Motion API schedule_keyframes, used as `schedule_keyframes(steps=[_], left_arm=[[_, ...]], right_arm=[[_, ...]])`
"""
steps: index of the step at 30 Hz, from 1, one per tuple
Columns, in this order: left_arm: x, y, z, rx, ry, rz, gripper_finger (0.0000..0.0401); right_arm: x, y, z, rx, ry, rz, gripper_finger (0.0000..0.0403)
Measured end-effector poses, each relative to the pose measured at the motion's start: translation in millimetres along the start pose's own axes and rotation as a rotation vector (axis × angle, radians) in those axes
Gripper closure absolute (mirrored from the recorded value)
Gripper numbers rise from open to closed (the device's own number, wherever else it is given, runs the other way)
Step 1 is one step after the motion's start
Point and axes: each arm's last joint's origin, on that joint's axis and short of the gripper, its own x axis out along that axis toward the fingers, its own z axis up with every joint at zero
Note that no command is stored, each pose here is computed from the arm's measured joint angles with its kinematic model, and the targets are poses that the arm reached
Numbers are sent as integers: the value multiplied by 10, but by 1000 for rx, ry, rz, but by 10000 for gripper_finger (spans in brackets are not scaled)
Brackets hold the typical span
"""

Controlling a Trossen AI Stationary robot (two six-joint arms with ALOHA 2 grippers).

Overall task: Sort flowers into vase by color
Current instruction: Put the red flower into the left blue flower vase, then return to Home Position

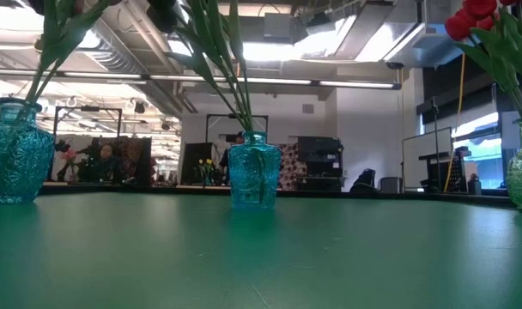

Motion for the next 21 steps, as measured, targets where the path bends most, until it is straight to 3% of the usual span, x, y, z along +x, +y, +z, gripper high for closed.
schedule_keyframes(steps=[5,8,15,21], left_arm=[[-41,-21,56,-85,205,75,270],[-59,-77,209,-112,248,76,268],[-213,-303,789,-63,80,-79,276],[-473,-362,983,-15,-110,-38,277]], right_arm=[[-109,-10,14,21,34,90,177],[-190,-29,3,53,76,132,177],[-294,92,-51,-34,111,227,177],[-187,183,-238,-92,181,240,178]])
